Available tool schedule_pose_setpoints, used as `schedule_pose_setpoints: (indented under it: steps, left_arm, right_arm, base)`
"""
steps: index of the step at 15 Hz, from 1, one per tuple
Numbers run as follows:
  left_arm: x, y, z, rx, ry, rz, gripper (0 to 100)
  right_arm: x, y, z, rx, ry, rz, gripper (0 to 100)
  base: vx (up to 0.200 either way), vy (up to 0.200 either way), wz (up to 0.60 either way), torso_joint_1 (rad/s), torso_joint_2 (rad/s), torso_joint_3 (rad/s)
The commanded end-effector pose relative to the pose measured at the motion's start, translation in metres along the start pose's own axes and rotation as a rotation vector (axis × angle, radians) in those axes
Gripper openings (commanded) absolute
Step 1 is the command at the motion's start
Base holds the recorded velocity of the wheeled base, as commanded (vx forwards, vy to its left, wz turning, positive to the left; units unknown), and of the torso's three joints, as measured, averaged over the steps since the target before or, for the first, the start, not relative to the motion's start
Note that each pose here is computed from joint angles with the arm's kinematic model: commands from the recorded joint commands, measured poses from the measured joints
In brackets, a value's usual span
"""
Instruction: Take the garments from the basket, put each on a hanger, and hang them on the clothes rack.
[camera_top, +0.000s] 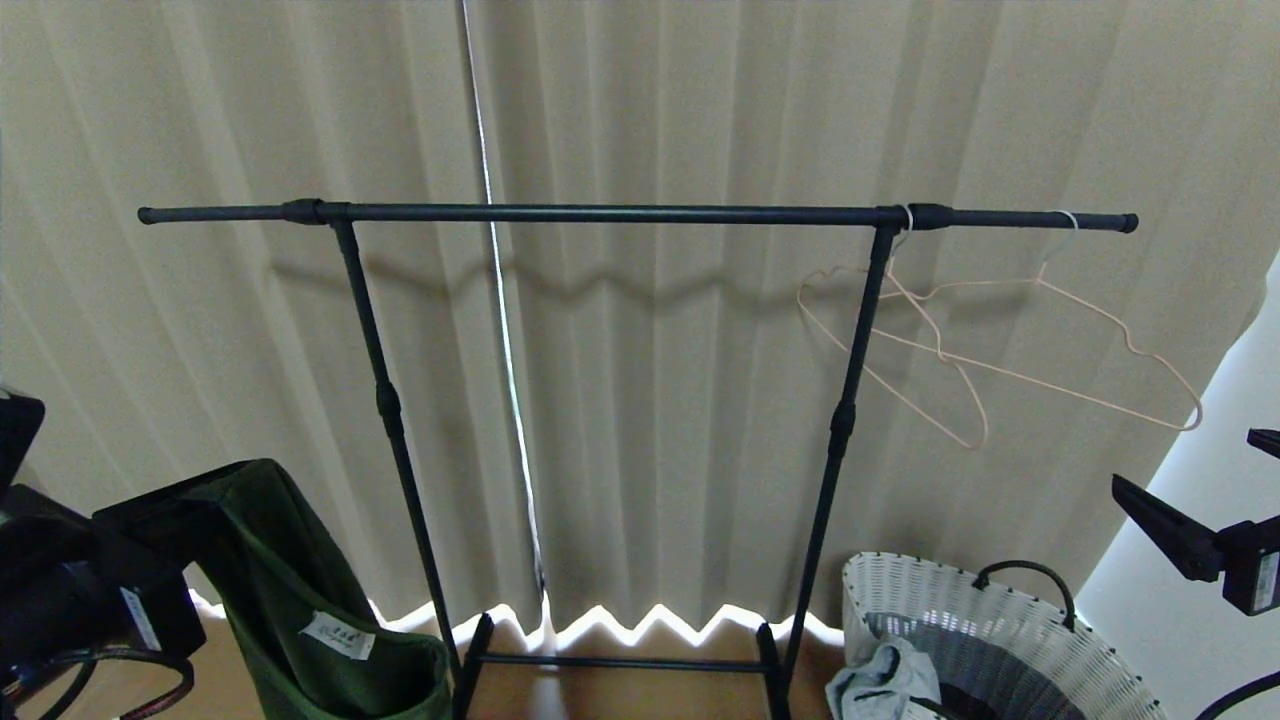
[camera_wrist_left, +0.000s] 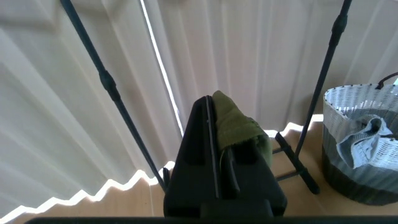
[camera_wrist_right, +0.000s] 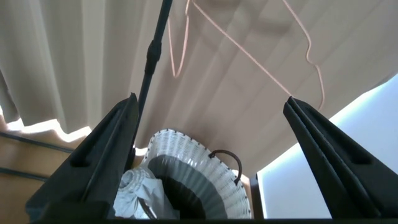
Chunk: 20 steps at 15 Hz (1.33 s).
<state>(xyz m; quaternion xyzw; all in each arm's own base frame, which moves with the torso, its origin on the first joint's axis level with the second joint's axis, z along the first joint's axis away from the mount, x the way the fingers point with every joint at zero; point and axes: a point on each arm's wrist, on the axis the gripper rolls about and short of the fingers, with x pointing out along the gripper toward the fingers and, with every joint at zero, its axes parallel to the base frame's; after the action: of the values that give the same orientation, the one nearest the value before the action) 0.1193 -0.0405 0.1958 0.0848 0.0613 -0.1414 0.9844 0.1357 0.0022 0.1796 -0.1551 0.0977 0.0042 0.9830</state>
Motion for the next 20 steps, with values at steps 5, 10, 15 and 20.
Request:
schedule_pose_setpoints:
  steps: [5,10,15,20]
  left_arm:
    - [0.023,-0.002,-0.001,0.006,0.059,-0.01,0]
    - [0.028,-0.002,-0.003,0.004,0.05,-0.007,0]
    - [0.027,-0.002,-0.003,0.004,0.049,-0.005,0]
    - [0.026,-0.002,-0.004,0.004,0.05,-0.007,0]
  right_arm:
    - [0.001,0.001,-0.003,-0.001,0.016,0.011,100]
    - [0.001,0.001,-0.002,-0.002,0.011,0.01,100]
    - [0.0,0.001,-0.002,-0.002,0.007,0.007,100]
    - [0.0,0.001,-0.002,-0.002,0.01,0.008,100]
  base:
    - [0.0,0.0,0.0,0.0,0.0,0.0]
    - [0.0,0.0,0.0,0.0,0.0,0.0]
    - [0.0,-0.2,0.0,0.005,0.01,0.001]
    - [0.0,-0.2,0.0,0.008,0.0,0.002]
